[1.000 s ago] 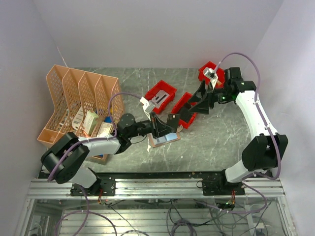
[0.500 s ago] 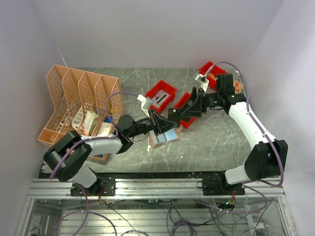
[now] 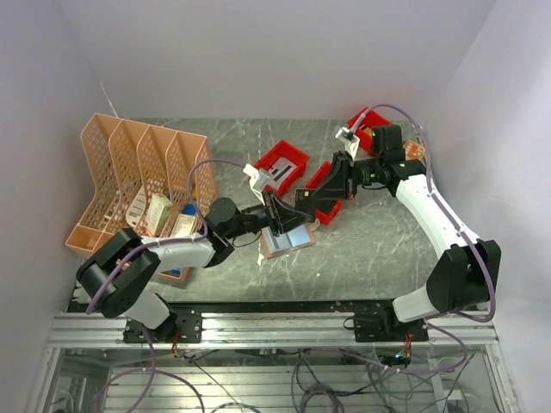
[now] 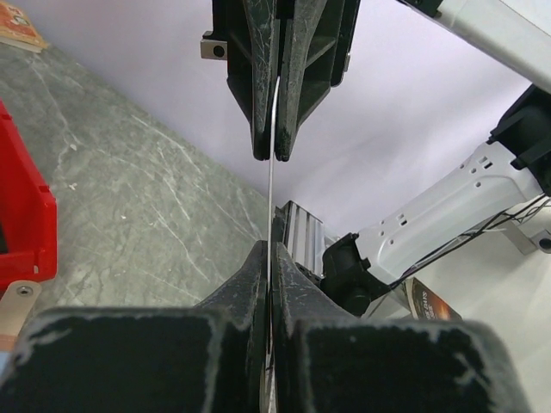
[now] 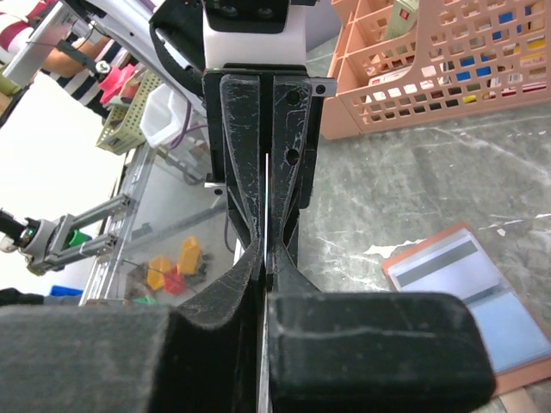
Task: Put the credit cards into the card holder
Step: Pick up the credit card from the storage box.
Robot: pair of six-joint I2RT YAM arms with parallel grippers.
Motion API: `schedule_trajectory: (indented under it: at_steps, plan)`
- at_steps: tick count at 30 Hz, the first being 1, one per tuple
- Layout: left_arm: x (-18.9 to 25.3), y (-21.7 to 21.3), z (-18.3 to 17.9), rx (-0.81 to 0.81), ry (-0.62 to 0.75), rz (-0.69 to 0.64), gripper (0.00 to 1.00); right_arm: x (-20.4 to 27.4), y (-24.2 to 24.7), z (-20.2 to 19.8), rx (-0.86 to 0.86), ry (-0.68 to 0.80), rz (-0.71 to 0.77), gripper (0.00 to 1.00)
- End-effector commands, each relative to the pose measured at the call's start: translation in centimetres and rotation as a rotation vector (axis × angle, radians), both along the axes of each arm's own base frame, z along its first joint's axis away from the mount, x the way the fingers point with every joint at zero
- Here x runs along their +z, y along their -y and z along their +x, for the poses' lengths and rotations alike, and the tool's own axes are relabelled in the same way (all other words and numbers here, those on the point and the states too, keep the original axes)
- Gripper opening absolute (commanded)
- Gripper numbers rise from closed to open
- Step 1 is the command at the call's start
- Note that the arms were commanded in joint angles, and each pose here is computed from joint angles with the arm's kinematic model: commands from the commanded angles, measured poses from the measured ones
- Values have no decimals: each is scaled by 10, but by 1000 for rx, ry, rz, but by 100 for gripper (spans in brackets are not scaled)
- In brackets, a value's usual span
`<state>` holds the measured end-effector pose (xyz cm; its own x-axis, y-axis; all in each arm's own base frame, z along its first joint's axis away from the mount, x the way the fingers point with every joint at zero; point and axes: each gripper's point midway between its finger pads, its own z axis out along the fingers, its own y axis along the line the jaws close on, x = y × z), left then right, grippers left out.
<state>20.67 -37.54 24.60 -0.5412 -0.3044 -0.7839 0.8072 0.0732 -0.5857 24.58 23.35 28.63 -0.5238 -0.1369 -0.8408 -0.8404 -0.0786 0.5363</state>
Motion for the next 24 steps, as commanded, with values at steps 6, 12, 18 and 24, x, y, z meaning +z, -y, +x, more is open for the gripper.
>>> schedule_trajectory:
  at_steps: [6, 12, 18, 24]
  plan:
    - [-14, -16, 9, 119, 30, 98, 39, -23, 0, 11, -50, 35, -58, 0]
    - [-81, -72, 25, 395, -142, 296, 47, -91, 10, 32, -201, -34, -195, 0]
    - [-105, -86, 26, 475, -280, 310, 45, -144, 13, 52, -275, -153, -299, 0]
    - [-129, -85, 44, 545, -344, 365, 35, -180, 15, 61, -362, -268, -369, 0]
